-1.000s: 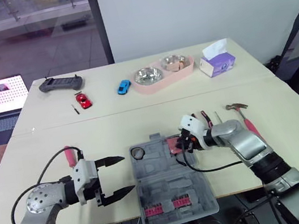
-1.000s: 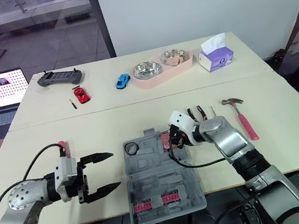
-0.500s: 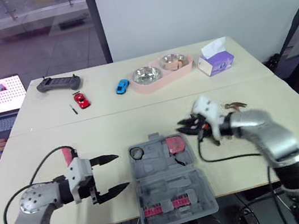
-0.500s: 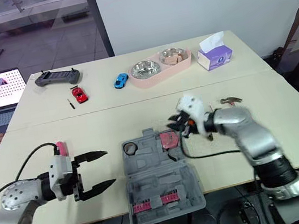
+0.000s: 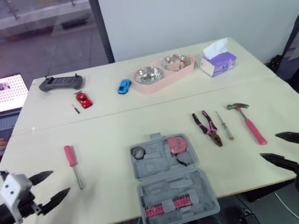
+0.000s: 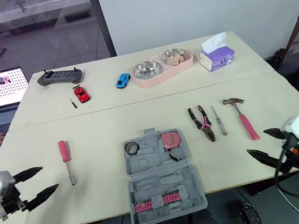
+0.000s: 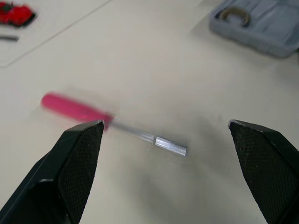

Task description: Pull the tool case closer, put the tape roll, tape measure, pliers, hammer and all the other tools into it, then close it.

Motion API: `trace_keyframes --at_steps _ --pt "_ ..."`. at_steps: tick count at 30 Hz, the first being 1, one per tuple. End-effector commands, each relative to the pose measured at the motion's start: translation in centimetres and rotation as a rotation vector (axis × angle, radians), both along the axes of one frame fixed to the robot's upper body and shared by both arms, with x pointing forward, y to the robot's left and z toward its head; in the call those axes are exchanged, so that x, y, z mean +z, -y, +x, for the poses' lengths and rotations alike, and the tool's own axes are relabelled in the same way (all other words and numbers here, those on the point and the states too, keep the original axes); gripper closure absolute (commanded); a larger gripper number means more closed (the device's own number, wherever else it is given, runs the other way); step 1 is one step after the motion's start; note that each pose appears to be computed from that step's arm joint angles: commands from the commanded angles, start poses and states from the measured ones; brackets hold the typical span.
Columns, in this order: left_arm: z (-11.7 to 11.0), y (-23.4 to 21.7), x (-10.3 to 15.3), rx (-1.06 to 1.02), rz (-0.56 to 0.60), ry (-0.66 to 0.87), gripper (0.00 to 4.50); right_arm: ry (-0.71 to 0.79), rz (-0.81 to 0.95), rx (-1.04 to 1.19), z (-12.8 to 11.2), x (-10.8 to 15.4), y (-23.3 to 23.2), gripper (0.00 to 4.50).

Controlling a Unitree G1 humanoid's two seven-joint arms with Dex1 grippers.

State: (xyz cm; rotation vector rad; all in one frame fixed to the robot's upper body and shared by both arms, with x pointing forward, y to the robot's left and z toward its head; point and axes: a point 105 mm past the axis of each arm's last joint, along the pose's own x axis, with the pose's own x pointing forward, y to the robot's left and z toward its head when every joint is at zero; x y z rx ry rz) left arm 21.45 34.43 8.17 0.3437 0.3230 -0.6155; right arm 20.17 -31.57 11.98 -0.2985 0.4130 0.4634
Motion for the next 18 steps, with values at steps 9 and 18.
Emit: trace_keyframes --at_steps 9,18 --pt "-0.8 -1.6 -0.4 0.001 0.051 0.004 0.0 0.046 -0.017 -0.002 -0.4 0.2 0.4 0.04" --pt "0.1 4.3 -1.3 -0.211 -0.01 0.002 0.0 0.054 0.021 0.001 -0.5 -0.2 -3.6 0.04"
